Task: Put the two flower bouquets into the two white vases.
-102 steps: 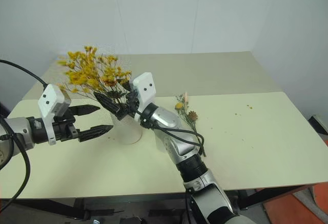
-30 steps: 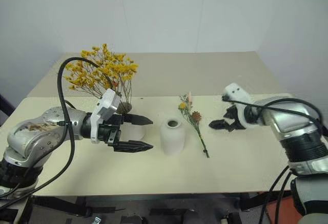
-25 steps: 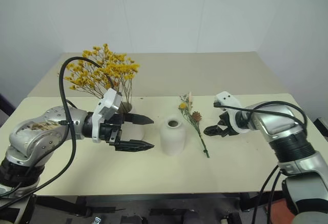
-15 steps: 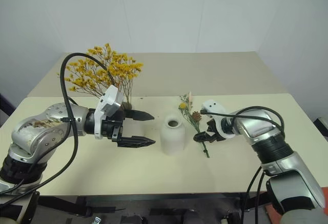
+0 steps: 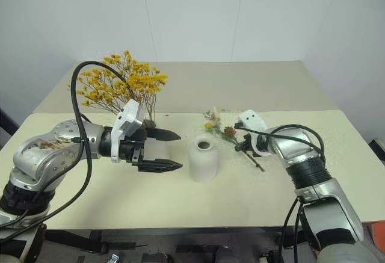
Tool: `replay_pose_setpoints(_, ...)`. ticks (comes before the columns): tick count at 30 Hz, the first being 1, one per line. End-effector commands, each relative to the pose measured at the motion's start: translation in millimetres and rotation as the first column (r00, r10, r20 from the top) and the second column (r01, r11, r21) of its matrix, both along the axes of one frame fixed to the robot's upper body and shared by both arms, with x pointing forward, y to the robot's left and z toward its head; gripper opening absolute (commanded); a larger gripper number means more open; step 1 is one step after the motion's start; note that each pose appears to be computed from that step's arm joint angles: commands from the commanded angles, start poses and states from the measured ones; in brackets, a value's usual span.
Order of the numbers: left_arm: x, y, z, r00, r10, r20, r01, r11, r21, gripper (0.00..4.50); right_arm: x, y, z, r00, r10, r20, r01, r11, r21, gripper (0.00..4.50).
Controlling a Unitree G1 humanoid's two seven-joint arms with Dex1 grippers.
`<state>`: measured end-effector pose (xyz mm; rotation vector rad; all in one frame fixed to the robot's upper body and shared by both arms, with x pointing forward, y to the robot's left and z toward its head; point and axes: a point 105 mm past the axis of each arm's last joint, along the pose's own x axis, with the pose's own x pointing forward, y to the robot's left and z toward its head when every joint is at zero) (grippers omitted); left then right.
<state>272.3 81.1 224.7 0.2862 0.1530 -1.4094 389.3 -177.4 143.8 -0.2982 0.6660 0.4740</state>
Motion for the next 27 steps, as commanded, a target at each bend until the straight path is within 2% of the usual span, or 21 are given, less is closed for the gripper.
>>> replay_pose_setpoints(1, 1.0, -1.7, 12.4, 0.999, -0.018, 0.048, 0.018, 1.000, -0.015, 4.50, 8.3, -10.2, 38.6, 0.985, -0.111, 0.130, 0.088, 0.981, 0.170, 0.02)
replay_pose_setpoints(5, 1.7, -1.8, 12.9, 0.998, -0.028, 0.048, 0.028, 1.000, -0.010, 4.50, 17.7, -22.9, 89.0, 0.913, -0.267, 0.310, 0.122, 0.900, 0.418, 0.02)
replay_pose_setpoints(8, 2.7, -2.4, 13.0, 0.998, -0.035, 0.048, 0.036, 0.999, -0.006, 4.50, 5.7, -27.0, 149.2, 0.764, -0.358, 0.537, -0.073, 0.779, 0.622, 0.02)
replay_pose_setpoints(10, 2.9, -2.5, 12.9, 0.998, -0.039, 0.048, 0.039, 0.999, -0.004, 4.50, -5.6, -24.2, 166.0, 0.719, -0.369, 0.589, -0.164, 0.733, 0.660, 0.02)
replay_pose_setpoints(12, 2.7, -2.5, 12.8, 0.998, -0.044, 0.048, 0.045, 0.999, -0.002, 4.50, -19.3, -10.0, 174.7, 0.711, -0.325, 0.624, -0.268, 0.695, 0.668, 0.02)
replay_pose_setpoints(14, 3.1, -2.9, 12.3, 0.998, -0.048, 0.049, 0.048, 0.999, 0.000, 4.50, -41.0, 15.6, 178.7, 0.717, -0.226, 0.660, -0.406, 0.634, 0.658, 0.02)
replay_pose_setpoints(19, 2.7, -2.4, 10.9, 0.997, -0.053, 0.050, 0.053, 0.999, 0.006, 4.50, -83.6, 62.3, 165.9, 0.689, -0.005, 0.725, -0.588, 0.581, 0.563, 0.02)
replay_pose_setpoints(23, 2.8, -2.1, 10.0, 0.997, -0.054, 0.050, 0.054, 0.999, 0.009, 4.50, -93.5, 81.3, 150.7, 0.674, 0.061, 0.736, -0.613, 0.601, 0.512, 0.02)
replay_pose_setpoints(27, 2.8, -2.0, 9.5, 0.997, -0.056, 0.050, 0.055, 0.998, 0.011, 4.50, -91.5, 90.7, 137.6, 0.689, 0.073, 0.721, -0.605, 0.606, 0.516, 0.02)
